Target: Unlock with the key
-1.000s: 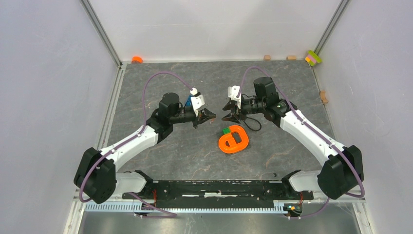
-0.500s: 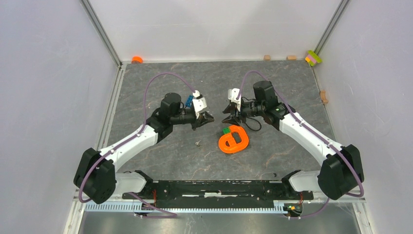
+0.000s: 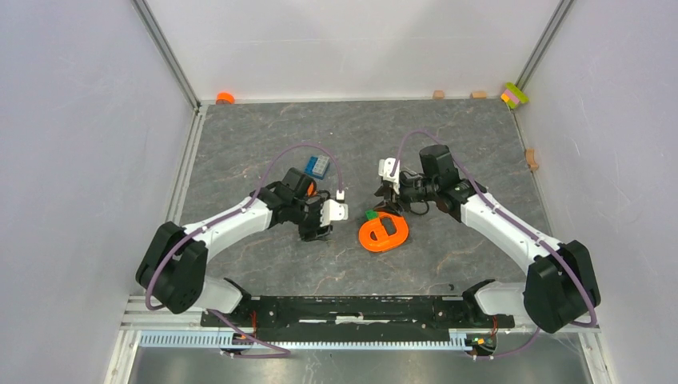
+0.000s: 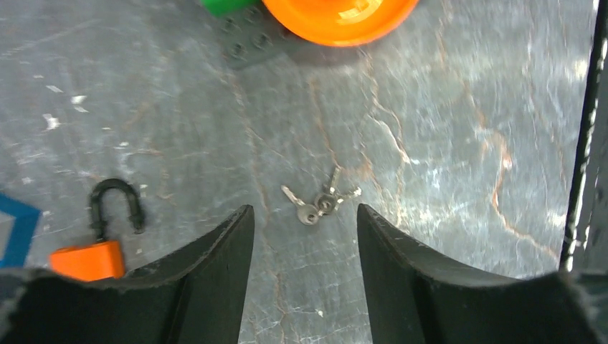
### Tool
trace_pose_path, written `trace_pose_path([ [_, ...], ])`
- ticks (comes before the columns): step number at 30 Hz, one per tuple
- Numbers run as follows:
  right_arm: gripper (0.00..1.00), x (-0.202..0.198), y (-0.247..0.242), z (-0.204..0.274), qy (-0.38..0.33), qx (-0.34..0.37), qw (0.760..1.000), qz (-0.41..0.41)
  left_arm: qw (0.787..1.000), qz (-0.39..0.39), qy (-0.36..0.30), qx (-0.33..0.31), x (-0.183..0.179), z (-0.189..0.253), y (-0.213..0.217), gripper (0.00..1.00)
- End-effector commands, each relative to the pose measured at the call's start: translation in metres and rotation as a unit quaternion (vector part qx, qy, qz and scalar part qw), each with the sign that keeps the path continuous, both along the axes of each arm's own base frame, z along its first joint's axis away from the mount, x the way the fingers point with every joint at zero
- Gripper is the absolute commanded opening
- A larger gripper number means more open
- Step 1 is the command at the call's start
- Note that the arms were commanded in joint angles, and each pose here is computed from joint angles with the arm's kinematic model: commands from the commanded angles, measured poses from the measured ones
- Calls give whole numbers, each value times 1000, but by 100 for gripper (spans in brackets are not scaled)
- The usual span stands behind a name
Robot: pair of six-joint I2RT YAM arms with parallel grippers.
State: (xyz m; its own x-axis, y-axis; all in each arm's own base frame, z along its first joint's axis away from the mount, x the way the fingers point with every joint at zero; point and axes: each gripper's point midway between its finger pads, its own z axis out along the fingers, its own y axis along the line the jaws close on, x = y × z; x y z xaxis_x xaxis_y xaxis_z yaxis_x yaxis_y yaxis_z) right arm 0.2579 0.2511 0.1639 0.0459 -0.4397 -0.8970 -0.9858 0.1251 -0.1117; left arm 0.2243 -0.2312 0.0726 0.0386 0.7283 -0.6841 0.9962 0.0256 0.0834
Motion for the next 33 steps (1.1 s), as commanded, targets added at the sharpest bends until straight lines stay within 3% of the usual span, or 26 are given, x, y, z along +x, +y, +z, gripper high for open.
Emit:
trace_pose_path([
  [1, 48, 2, -7, 3, -27, 8, 1000, -1, 994, -92, -45, 25, -8, -19, 6, 56],
  [16, 47, 7, -26, -4, -2, 30, 999, -18, 978, -169, -85, 87, 5, -51, 5, 33],
  [23, 47, 7, -29, -4, 3, 33, 999, -20, 978, -171, -75, 93, 2, -50, 7, 8],
  [27, 47, 8, -27, -2, 6, 40, 999, -21, 989, -131, -56, 46, 1, -22, -8, 2],
  [33, 47, 4, -17, 11, 6, 84, 996, 1, 992, -63, -6, -111, 5, 54, -50, 2],
])
